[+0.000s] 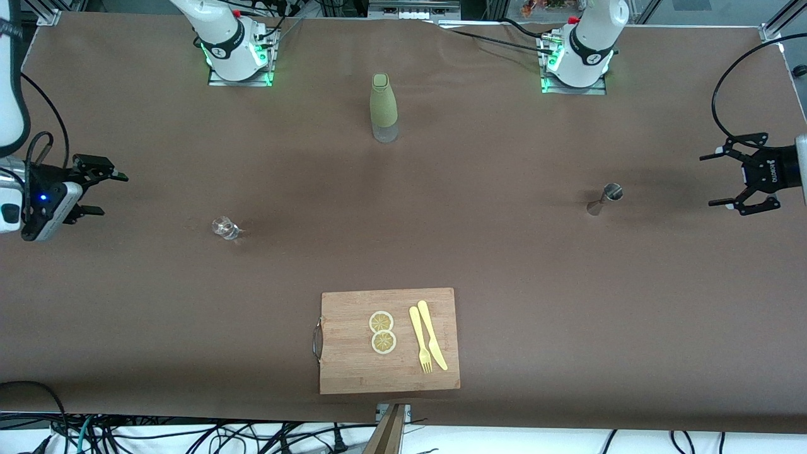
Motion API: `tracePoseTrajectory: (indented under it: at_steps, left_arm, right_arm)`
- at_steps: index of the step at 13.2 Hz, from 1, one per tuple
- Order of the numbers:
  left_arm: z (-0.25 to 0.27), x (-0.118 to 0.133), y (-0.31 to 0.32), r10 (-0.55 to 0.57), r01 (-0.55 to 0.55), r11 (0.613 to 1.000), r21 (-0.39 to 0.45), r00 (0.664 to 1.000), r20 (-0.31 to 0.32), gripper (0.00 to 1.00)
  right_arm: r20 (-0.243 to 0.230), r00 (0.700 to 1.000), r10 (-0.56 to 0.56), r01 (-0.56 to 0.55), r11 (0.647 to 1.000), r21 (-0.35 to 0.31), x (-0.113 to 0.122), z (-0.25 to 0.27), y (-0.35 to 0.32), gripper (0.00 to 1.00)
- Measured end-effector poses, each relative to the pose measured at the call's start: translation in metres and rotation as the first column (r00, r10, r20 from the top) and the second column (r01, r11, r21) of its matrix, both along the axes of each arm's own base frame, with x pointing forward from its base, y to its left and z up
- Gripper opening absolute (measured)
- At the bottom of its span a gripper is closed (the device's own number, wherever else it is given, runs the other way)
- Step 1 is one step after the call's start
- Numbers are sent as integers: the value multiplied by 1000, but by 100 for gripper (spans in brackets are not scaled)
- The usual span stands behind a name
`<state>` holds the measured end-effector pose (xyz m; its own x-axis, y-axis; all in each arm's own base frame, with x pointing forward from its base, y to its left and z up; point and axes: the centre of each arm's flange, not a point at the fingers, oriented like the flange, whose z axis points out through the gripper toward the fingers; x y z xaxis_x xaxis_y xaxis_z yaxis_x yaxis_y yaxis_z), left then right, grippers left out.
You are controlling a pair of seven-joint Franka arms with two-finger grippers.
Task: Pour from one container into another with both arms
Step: 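Reach the right gripper to the glass cup while the left gripper reaches the jigger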
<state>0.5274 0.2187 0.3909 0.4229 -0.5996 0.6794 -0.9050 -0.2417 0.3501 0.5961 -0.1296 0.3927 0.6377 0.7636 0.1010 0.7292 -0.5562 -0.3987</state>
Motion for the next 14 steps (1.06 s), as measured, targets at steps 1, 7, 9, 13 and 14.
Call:
tracePoseTrajectory:
  at_steps: [1, 7, 9, 13, 14]
  left_arm:
    - [-23, -5, 8, -15, 17, 999, -50, 999, 51, 100]
    - [-175, -34, 41, 10, 63, 956, -287, 969, 247, 100]
    - [-217, -45, 39, 26, 76, 934, -349, 960, 279, 100]
    - [-271, -62, 27, 23, 106, 900, -424, 957, 288, 100]
    - [-282, -65, 25, 22, 116, 894, -433, 953, 301, 100]
  right_arm:
    - [20, 999, 45, -47, 996, 76, 2, -19, -6, 100]
    - [224, 949, 222, -292, 885, 362, 10, -110, -12, 100]
    - [340, 907, 246, -383, 817, 431, 10, -143, -14, 100]
    - [467, 853, 232, -475, 716, 512, 3, -208, -12, 100]
    - [488, 841, 232, -495, 693, 523, 0, -222, -9, 100]
